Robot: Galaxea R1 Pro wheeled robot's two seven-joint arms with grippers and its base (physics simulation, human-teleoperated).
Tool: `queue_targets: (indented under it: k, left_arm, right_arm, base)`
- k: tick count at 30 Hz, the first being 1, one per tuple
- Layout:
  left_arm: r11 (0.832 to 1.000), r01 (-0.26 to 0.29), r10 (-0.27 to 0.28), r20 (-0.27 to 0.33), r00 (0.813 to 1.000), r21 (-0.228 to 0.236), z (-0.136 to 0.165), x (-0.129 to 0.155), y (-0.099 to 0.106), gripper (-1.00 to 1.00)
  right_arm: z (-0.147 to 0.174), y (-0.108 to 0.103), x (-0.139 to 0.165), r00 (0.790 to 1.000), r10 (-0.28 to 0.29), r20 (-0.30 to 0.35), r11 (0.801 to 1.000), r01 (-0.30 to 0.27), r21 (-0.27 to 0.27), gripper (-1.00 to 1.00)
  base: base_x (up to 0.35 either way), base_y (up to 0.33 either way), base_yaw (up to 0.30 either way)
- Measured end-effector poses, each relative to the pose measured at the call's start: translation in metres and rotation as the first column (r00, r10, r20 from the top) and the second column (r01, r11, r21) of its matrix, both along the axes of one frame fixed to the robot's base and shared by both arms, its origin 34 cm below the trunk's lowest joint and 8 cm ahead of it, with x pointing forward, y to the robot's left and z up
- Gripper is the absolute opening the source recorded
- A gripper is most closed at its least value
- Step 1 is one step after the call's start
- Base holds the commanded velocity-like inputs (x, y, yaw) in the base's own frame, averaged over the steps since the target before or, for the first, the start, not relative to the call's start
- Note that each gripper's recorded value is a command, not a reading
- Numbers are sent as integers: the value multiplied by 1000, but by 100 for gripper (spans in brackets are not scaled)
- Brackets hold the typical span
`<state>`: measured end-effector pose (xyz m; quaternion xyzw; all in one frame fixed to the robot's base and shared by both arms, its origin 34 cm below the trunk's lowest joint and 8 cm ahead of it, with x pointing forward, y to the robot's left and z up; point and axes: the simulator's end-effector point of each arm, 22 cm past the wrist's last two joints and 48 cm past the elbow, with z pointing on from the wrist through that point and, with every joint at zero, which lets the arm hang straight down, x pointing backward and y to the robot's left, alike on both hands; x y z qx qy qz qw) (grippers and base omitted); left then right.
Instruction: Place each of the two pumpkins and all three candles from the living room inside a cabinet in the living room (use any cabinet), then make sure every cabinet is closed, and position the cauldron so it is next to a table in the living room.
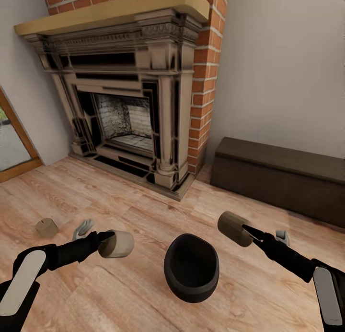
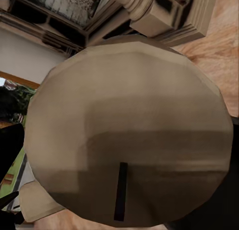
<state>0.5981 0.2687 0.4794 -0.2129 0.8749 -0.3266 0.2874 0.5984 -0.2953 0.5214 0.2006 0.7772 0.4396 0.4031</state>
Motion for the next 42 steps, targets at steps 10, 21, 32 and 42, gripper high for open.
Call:
queue_targets:
  k: [10, 21, 32, 42]
  left_arm:
    - [1000, 1, 0, 38, 999, -7, 21, 1, -1, -100]
    - [1000, 1, 0, 47, 999, -21, 26, 1, -2, -100]
    - [992, 15, -1, 112, 994, -124, 68, 0, -10, -100]
    - [993, 21, -1, 161, 987, -120, 95, -3, -10, -100]
  right_arm:
    - [20, -1, -1, 999, -3, 36, 1000, 2, 7, -100]
    - [17, -1, -2, 1000, -4, 30, 1000, 3, 14, -100]
    - [36, -1, -4, 998, -11, 68, 1000, 10, 21, -100]
    - [60, -2, -7, 993, -14, 117, 1000, 12, 24, -100]
  base:
    - [0, 0, 0]
    - [0, 0, -170]
    - [-94, 0, -248]
    - [-147, 0, -248]
